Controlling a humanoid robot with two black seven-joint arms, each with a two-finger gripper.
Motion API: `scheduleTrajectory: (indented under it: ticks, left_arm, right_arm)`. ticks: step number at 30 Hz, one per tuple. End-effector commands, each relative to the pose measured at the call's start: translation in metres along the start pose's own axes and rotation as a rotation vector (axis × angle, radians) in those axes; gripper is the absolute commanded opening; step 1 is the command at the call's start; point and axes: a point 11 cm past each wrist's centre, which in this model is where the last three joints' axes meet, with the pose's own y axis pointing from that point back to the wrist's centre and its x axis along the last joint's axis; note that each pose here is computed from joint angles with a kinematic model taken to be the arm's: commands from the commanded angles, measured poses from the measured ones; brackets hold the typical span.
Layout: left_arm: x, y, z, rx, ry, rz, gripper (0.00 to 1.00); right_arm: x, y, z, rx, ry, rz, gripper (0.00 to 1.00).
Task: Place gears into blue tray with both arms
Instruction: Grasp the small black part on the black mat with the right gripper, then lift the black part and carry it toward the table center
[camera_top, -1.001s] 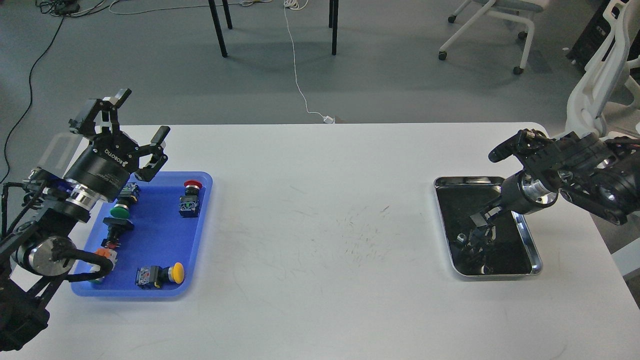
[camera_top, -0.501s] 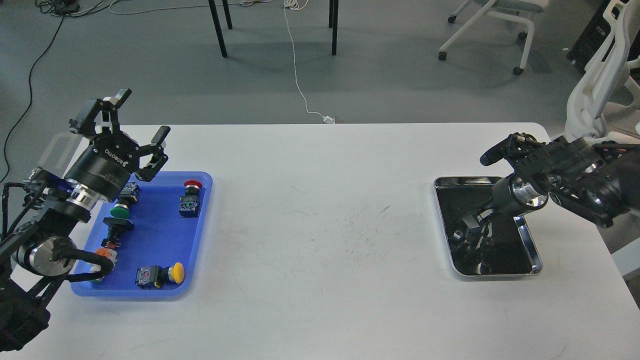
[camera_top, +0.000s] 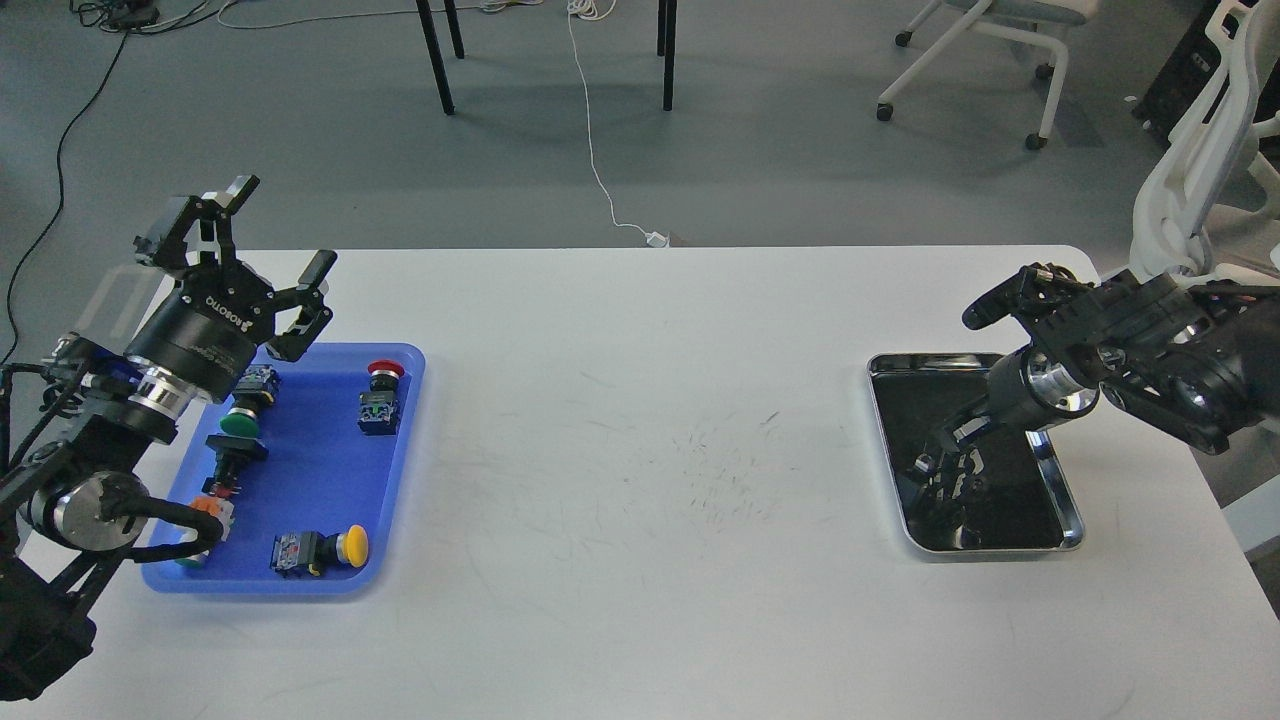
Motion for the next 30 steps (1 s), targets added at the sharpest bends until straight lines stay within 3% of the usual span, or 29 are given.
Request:
scheduleTrajectory:
  ticks: [1,9,14,19,24,30]
  left_arm:
    - [0.001,0.001,0.001,0.002,-0.006,0.002,0.98]
    - [0.002,0.0,0.004,-0.001,-0.01,0.001,0.98]
    - [0.002,0.0,0.005,-0.006,-0.01,0.002,0.98]
    - [0.003,0.0,0.008,-0.021,-0.009,0.006,0.98]
    - [0.007,-0.001,0.02,-0.054,-0.017,0.016,0.98]
    - [0.006,-0.002,0.025,-0.064,-0.021,0.01,0.98]
  right_arm:
    - [0.003,0.004,0.002,-0.003,0.0,0.008,0.2]
    - [0.046,0.043,-0.005,0.009,0.05,0.094,0.2]
    - [0.097,0.067,-0.043,0.074,0.112,0.175,0.2]
    - [0.142,0.051,-0.127,0.205,0.205,0.2,0.2]
    - [0.162,0.024,-0.202,0.275,0.315,0.177,0.2]
    - [0.153,0.014,-0.197,0.292,0.254,0.176,0.2]
